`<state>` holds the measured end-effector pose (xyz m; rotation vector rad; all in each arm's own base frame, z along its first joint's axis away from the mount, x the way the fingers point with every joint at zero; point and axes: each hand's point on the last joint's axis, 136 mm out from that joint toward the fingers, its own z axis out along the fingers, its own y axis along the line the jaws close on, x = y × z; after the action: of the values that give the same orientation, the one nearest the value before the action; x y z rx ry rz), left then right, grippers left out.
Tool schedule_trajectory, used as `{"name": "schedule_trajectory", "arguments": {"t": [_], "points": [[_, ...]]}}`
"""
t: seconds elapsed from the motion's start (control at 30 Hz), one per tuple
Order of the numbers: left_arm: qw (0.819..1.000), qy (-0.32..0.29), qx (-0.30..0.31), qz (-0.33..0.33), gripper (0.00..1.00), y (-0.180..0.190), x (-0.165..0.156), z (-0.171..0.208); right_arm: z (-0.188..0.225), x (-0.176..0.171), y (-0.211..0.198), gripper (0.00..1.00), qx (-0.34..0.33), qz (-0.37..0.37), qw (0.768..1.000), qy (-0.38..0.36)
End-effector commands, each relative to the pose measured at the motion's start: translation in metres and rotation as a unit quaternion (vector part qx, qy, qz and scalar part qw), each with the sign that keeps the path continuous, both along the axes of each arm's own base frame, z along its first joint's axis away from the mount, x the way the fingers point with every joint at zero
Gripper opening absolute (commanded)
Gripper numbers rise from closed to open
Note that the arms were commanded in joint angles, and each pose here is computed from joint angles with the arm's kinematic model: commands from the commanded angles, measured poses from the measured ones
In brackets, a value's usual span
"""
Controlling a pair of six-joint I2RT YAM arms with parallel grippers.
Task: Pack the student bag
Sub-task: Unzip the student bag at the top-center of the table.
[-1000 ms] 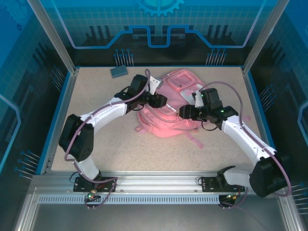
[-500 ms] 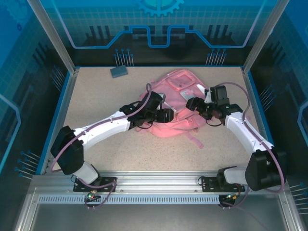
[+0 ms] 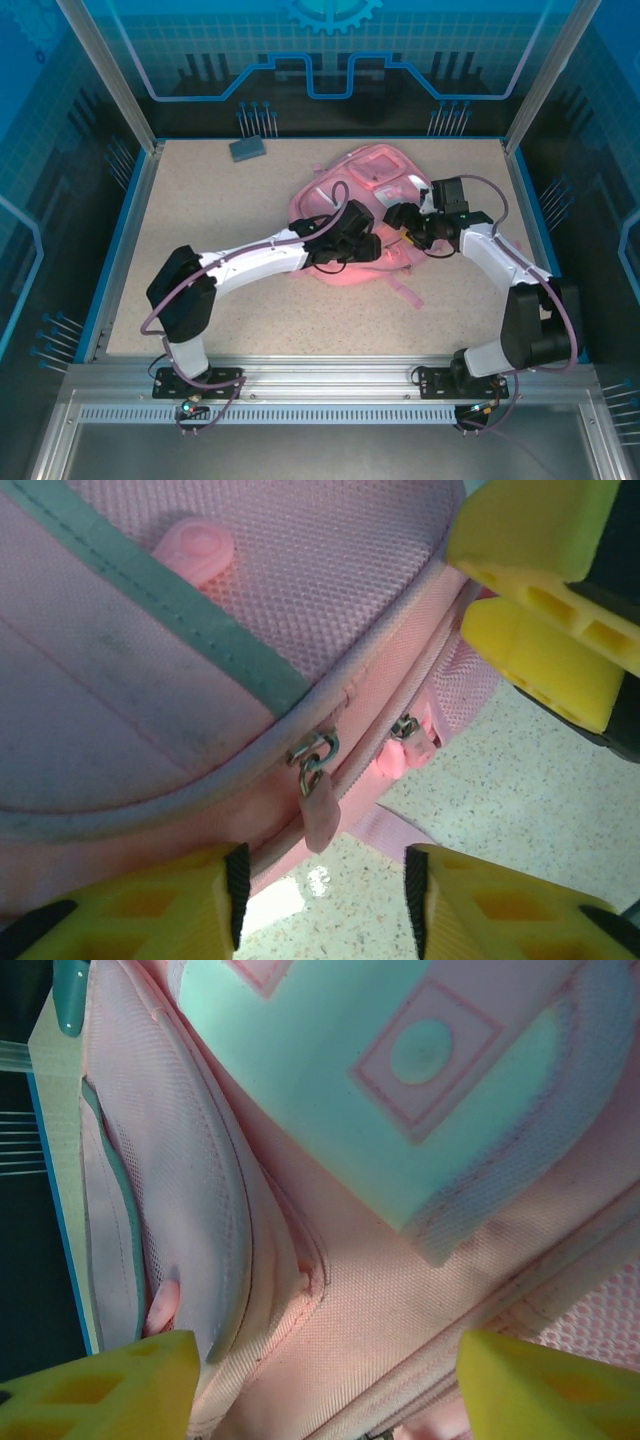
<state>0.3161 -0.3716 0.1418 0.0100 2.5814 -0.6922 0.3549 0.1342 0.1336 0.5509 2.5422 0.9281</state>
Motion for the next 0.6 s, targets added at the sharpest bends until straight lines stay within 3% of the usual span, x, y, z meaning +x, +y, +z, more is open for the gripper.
{"name": "schedule_trajectory", "arguments": {"t": [0.0,0.1,0.33,0.57], "points": [[1.0,-0.007,0.013,0.026,0.42,-0.001,0.011,-0.001,0.016,0.01,0.007,0.65,0.027,0.012,0.999,-0.023],[0.999,-0.017,0.021,0.035,0.36,-0.001,0.016,-0.002,0.017,0.006,0.01,0.62,0.029,0.02,0.999,-0.025],[0.997,-0.029,0.041,0.067,0.33,0.003,0.026,-0.012,0.02,0.001,0.02,0.57,0.047,0.03,0.998,-0.029],[0.996,-0.043,0.026,0.073,0.21,-0.005,0.033,-0.011,0.021,-0.001,0.036,0.54,0.058,0.038,0.997,-0.032]]}}
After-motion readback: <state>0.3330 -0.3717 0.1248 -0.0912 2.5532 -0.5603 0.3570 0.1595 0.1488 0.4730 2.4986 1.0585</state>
